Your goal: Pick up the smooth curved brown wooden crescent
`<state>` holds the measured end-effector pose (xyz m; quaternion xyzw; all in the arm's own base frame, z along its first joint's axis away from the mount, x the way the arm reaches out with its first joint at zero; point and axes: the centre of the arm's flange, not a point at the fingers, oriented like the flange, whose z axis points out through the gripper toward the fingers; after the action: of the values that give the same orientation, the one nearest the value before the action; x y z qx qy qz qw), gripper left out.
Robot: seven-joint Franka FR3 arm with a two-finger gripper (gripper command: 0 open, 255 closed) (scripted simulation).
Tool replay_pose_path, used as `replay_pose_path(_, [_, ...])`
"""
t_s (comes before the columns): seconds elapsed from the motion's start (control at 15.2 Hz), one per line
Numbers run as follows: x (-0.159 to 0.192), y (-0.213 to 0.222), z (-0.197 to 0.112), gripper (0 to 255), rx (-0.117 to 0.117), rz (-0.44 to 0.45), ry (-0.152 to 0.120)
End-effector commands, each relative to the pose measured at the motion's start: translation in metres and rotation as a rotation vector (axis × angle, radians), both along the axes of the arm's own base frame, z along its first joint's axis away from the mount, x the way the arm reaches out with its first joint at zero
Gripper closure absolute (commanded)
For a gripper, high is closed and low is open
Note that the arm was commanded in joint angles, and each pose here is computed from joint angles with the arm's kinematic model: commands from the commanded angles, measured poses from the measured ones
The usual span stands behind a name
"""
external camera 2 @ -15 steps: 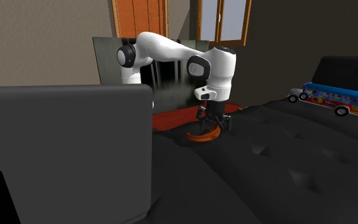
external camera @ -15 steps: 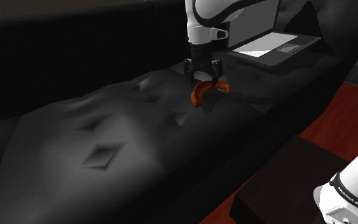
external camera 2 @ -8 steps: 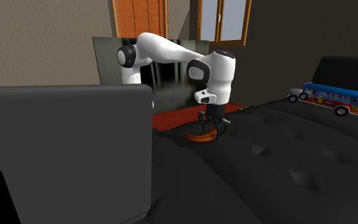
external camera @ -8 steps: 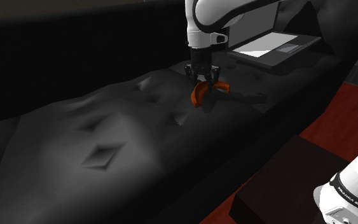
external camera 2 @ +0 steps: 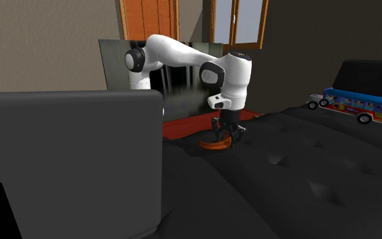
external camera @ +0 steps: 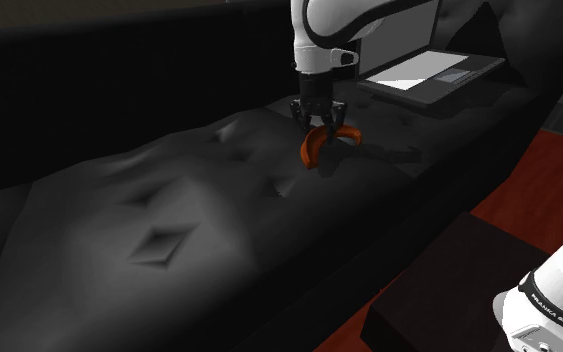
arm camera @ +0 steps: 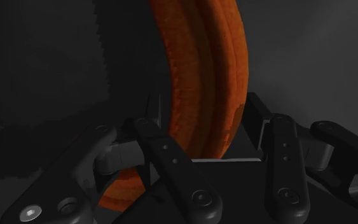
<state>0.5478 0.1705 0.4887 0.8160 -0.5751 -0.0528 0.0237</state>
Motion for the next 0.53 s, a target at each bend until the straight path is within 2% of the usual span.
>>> replay_pose_path(0.0, [0.000,-0.001,0.010,255,0.000,0.000,0.001])
replay_pose_path(0.46, [0.000,-0.001,0.047,255,0.000,0.000,0.001])
